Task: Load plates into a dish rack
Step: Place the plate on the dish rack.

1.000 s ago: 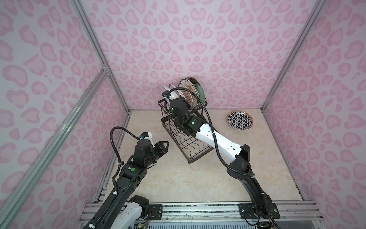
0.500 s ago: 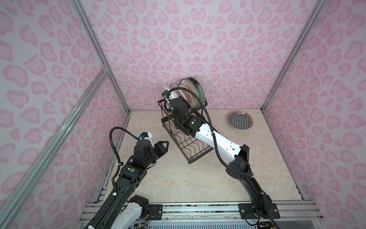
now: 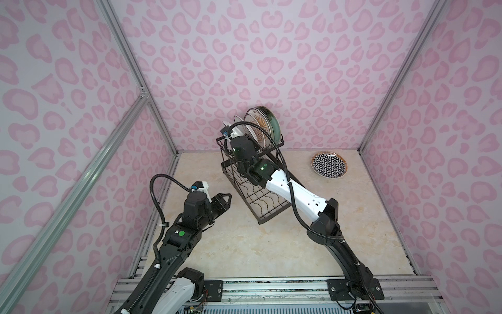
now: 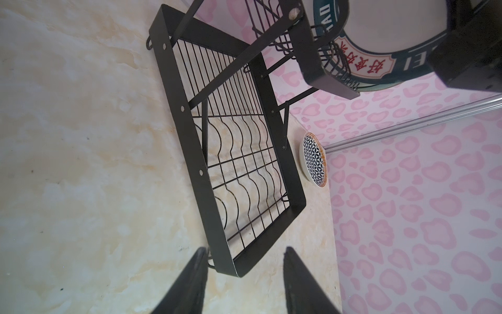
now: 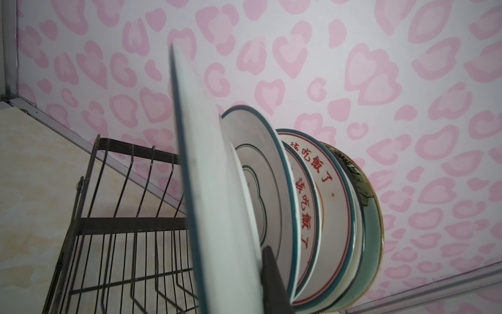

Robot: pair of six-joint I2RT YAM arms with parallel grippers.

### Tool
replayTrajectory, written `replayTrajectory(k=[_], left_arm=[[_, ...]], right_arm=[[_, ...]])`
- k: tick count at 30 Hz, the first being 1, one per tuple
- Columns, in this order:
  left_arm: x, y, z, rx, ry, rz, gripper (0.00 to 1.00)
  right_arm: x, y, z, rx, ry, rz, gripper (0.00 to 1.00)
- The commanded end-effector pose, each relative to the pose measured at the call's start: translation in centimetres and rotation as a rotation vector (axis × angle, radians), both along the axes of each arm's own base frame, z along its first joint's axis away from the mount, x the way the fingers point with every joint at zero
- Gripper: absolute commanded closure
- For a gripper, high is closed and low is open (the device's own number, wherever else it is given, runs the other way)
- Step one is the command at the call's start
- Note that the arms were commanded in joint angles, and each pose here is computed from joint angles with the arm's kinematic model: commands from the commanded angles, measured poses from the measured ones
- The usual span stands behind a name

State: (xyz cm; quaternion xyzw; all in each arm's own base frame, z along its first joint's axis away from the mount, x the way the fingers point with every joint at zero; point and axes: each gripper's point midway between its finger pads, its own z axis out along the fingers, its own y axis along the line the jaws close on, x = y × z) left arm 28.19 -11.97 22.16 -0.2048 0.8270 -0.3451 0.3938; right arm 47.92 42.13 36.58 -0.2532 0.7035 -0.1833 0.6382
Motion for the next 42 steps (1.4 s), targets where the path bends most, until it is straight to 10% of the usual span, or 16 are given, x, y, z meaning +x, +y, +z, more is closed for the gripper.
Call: replayTrajectory(k=[1, 42], left_arm=[[0.2, 0.0, 0.3, 0.0, -0.016, -0.001, 0.52], [0.1, -0.2, 0.3, -0.006, -0.007, -0.007, 0.52]], right_arm=[[0.2, 0.4, -0.2, 0.025, -0.003, 0.006, 1.0], [2.6, -1.7, -2.1, 0.103, 0.028, -0.092, 1.0]])
